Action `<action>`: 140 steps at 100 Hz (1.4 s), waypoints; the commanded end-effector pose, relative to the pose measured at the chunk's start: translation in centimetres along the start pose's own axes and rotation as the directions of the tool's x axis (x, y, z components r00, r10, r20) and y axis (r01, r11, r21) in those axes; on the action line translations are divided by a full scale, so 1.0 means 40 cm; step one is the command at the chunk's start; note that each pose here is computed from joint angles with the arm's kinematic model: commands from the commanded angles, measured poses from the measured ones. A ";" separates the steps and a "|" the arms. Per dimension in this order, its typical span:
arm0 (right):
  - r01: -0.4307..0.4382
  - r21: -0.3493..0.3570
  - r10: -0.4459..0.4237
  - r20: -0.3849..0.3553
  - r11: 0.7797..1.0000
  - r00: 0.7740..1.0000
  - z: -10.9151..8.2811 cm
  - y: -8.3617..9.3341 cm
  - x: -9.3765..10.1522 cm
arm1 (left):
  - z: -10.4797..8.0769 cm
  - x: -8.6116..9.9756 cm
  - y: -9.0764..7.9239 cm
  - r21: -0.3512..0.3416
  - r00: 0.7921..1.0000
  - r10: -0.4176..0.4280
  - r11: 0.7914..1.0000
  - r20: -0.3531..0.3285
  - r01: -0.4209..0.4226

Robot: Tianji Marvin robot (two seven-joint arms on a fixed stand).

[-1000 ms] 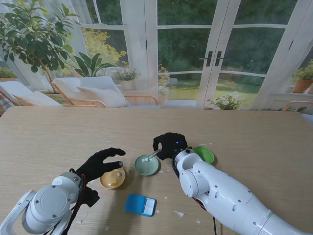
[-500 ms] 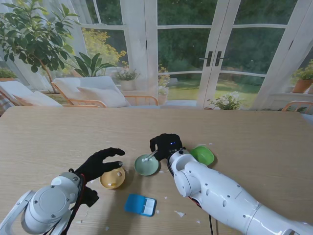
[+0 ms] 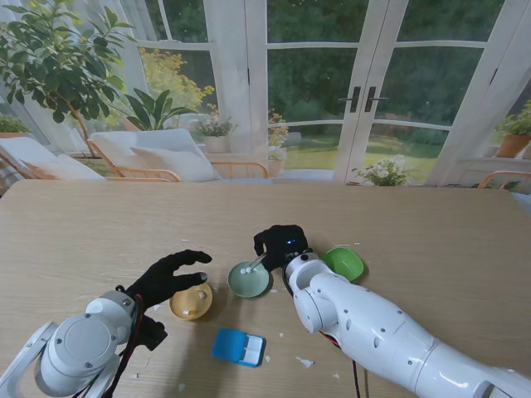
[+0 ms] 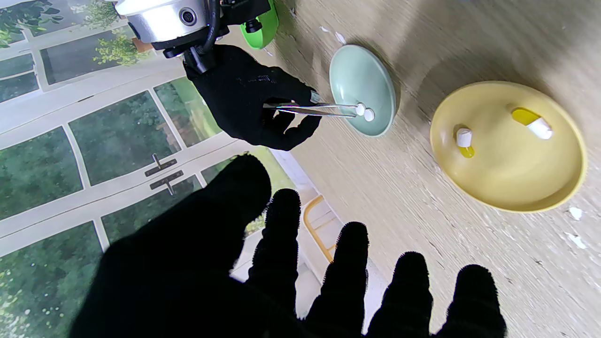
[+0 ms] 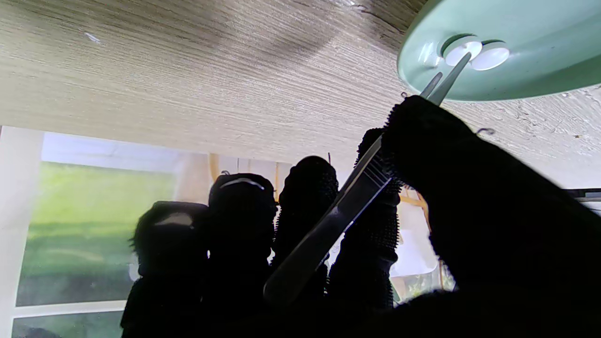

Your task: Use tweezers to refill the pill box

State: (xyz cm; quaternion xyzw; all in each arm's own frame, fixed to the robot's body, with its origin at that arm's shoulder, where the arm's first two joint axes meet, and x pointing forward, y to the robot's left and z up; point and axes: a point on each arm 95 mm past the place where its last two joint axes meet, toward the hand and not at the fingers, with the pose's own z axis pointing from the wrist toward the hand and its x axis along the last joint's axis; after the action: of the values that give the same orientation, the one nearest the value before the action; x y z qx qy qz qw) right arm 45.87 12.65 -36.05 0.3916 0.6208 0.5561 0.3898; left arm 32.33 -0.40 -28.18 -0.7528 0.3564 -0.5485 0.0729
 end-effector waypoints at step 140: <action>0.036 0.021 -0.035 -0.056 0.999 0.998 0.004 -0.014 0.022 | -0.002 0.002 0.003 -0.022 1.000 -0.003 1.000 0.001 0.003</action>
State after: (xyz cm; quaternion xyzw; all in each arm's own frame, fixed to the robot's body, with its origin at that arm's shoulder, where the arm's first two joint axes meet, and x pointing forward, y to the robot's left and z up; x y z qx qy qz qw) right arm 45.78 13.22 -36.44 0.3678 0.6407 0.5563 0.3804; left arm 32.37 -0.35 -28.19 -0.7533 0.3576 -0.5473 0.0717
